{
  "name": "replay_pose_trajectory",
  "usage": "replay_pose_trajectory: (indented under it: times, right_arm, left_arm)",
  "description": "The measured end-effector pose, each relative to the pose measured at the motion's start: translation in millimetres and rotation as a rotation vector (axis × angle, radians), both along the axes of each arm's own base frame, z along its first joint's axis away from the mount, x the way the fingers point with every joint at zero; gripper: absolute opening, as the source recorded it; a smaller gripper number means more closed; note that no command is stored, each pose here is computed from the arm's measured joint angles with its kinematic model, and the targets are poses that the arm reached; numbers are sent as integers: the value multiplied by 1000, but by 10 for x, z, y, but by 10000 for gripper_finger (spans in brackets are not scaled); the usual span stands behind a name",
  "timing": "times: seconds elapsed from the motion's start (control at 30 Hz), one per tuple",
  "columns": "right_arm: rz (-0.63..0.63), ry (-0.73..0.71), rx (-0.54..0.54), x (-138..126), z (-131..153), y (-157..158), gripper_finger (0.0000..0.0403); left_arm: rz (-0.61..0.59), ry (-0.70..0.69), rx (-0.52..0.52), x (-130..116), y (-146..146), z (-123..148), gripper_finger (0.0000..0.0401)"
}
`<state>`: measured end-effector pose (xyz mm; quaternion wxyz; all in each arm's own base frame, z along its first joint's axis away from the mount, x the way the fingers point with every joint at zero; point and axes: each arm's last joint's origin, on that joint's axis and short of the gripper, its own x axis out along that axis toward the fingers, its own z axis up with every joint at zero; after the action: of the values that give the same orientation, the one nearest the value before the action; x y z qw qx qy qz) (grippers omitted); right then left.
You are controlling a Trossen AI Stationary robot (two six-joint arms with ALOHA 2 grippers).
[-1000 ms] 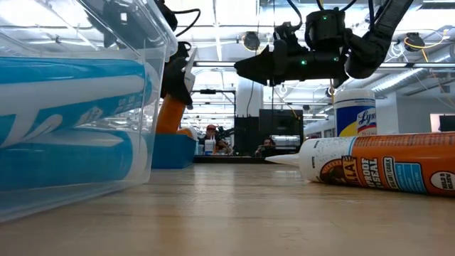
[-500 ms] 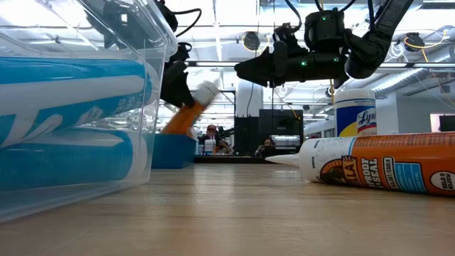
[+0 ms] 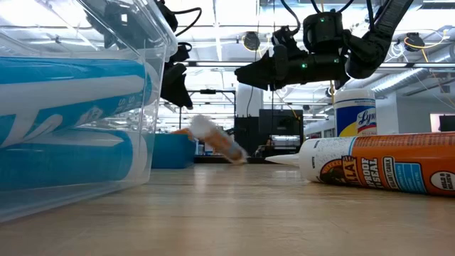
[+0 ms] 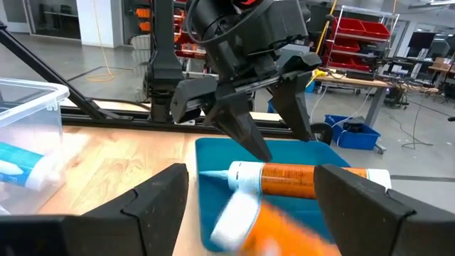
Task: Pick & place silicon tubes, Sealant and Lysol wipes
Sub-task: Put the right orange sealant into the blue bin
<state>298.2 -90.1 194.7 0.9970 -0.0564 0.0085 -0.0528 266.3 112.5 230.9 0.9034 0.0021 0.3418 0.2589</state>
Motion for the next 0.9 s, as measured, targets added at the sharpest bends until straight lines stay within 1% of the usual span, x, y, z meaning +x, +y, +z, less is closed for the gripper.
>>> replay_pose_trajectory:
  times: [0.1, 0.17, 0.23, 0.3, 0.4, 0.47, 0.57, 0.67, 0.73, 0.83, 0.9]
  right_arm:
    - [0, 5, 3, 0, -6, 0, 281]
    - [-10, 20, 33, -1, -23, -3, 281]
    - [-64, 54, 65, -2, -59, -16, 281]
    - [-130, 142, 90, 14, -114, -40, 281]
    - [-230, 301, 191, 30, -209, -50, 281]
    - [-274, 406, 265, 43, -264, 8, 281]
    - [-370, 594, 329, 33, -345, 164, 281]
    - [-484, 763, 378, -24, -243, 329, 281]
    - [-540, 842, 411, -69, -83, 436, 281]
    - [-650, 964, 448, -203, 103, 581, 281]
    - [-742, 1022, 511, -311, 167, 639, 281]
  left_arm:
    - [2, -1, -2, 0, 0, 0, 276]
    - [2, -2, -3, 0, 0, 0, 274]
    - [2, -2, -3, 0, 0, 0, 274]
    - [2, -2, -3, -1, 0, 1, 276]
    - [4, -3, -4, -1, 0, 1, 282]
    - [4, -4, -5, -1, 0, 1, 284]
    - [2, -2, -3, -1, 0, 1, 283]
    - [1, -1, -2, -1, 0, 1, 277]
    - [-2, 1, 2, -1, 0, 1, 274]
    - [-10, 7, 10, 0, 0, 1, 276]
    - [-14, 10, 14, 0, 0, 1, 280]
